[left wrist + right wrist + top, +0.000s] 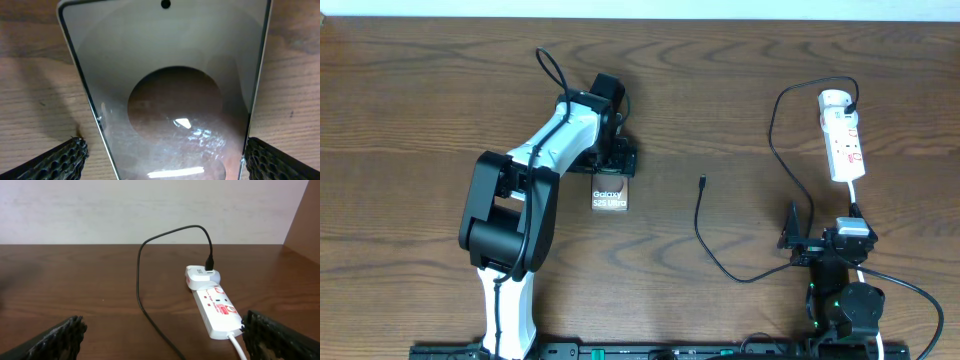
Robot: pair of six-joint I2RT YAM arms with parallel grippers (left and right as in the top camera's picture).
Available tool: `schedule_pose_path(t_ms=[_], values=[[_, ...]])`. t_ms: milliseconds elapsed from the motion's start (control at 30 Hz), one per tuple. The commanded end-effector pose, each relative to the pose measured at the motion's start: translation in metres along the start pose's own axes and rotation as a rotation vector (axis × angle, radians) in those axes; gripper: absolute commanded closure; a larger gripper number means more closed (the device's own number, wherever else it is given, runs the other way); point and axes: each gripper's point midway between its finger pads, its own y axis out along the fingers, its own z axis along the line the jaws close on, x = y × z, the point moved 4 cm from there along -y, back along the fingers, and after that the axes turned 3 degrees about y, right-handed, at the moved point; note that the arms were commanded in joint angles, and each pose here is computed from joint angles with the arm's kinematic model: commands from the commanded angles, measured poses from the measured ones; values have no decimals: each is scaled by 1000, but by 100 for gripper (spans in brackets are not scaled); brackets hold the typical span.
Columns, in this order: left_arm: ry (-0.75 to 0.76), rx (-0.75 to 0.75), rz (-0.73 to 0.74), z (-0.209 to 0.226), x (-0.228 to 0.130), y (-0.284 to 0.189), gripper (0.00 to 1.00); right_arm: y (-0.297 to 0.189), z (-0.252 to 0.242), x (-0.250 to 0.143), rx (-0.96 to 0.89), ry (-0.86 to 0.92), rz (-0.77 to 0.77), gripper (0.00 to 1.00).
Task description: Plug charger to phone and switch on socket
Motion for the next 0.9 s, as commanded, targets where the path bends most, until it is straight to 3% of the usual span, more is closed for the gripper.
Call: schedule_pose_path(t_ms=[0,400,867], values=[[-39,5,4,1,0,5,2,0,1,0,7,5,-1,1],[15,25,-31,-16,1,11,2,0,1,0,7,5,-1,1],[-44,96,-34,-7,-1,15,2,0,1,0,7,5,-1,1]])
